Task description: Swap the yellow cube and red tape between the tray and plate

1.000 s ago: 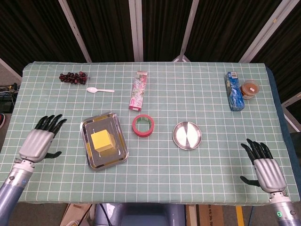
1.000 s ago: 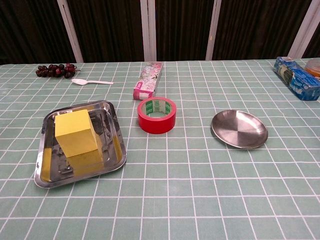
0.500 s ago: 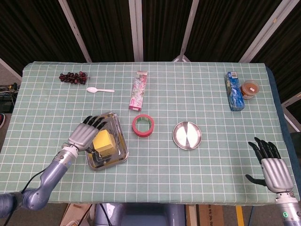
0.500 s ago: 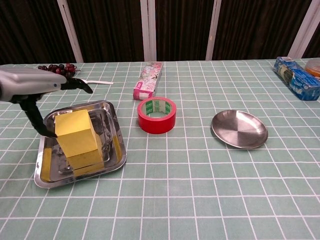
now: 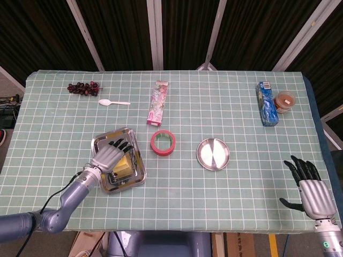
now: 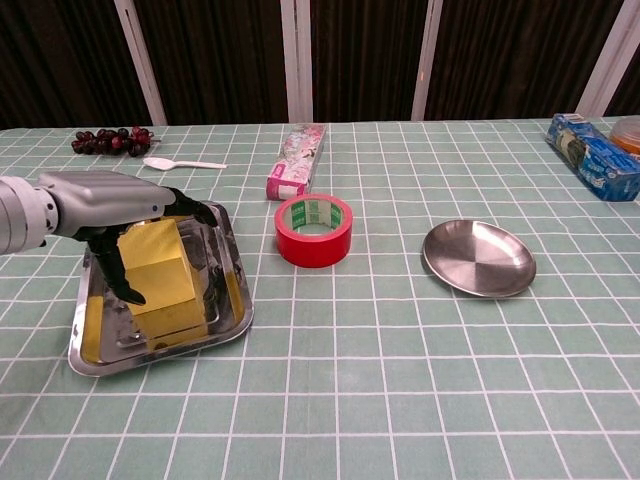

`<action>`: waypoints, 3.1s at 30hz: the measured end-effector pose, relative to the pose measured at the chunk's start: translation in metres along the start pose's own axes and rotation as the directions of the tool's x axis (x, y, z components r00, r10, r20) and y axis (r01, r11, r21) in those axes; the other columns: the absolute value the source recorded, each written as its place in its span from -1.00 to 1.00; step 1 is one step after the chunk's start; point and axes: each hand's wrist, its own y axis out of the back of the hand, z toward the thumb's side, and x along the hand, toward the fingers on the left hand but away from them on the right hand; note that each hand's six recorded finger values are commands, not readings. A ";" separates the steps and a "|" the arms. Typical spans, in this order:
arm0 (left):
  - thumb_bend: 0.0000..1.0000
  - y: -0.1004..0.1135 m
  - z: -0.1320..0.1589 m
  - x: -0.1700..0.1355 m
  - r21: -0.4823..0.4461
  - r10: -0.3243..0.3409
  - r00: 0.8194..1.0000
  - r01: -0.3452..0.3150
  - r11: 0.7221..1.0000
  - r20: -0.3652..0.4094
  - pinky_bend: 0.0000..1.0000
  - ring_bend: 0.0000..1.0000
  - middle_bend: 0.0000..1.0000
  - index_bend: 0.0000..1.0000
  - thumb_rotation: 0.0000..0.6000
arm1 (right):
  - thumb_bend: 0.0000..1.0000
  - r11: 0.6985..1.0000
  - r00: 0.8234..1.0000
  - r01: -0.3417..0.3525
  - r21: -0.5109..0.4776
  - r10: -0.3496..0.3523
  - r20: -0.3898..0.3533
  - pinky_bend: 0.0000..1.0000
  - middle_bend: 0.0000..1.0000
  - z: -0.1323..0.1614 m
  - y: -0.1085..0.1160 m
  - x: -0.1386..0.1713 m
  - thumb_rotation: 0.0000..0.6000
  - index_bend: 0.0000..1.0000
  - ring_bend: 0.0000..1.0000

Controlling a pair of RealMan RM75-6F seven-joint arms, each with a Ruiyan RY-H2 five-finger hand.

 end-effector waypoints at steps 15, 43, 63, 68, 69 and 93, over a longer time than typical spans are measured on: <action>-0.09 -0.002 0.000 0.004 0.048 0.019 1.000 -0.019 0.999 -0.006 -0.23 -0.55 -0.36 -0.46 1.00 | -0.91 0.999 1.000 0.004 -0.054 -0.003 0.022 -1.00 -1.00 -0.003 -0.001 -0.002 1.00 -0.76 -0.88; -0.04 0.070 0.088 -0.008 -0.070 0.175 0.949 -0.163 0.984 0.263 -0.16 -0.49 -0.29 -0.40 1.00 | -0.91 0.998 0.999 0.012 -0.060 -0.009 0.052 -1.00 -1.00 -0.010 -0.001 -0.005 1.00 -0.76 -0.87; -0.82 0.030 0.160 0.049 0.047 0.032 0.950 -0.049 0.998 0.310 -0.79 -1.00 -0.96 -0.66 1.00 | -0.91 0.997 0.998 0.010 -0.071 -0.005 0.066 -1.00 -1.00 -0.023 0.003 -0.006 1.00 -0.76 -0.87; -0.87 0.033 0.172 0.043 0.010 0.007 0.942 -0.011 1.000 0.337 -0.84 -1.00 -1.00 -0.68 1.00 | -0.91 0.998 0.998 0.013 -0.064 -0.008 0.069 -1.00 -1.00 -0.024 0.003 -0.007 1.00 -0.76 -0.87; -0.87 0.035 0.174 0.040 0.001 0.011 0.938 -0.012 1.000 0.346 -0.84 -1.00 -1.00 -0.68 1.00 | -0.91 0.998 0.998 0.014 -0.063 -0.010 0.070 -1.00 -1.00 -0.024 0.004 -0.007 1.00 -0.76 -0.87; -1.00 0.101 0.086 0.057 0.013 0.184 0.975 -0.187 0.982 0.127 -1.00 -1.00 -1.00 -0.71 1.00 | -0.91 0.999 0.992 -0.031 -0.014 0.033 0.119 -1.00 -1.00 -0.027 -0.010 -0.011 1.00 -0.76 -0.87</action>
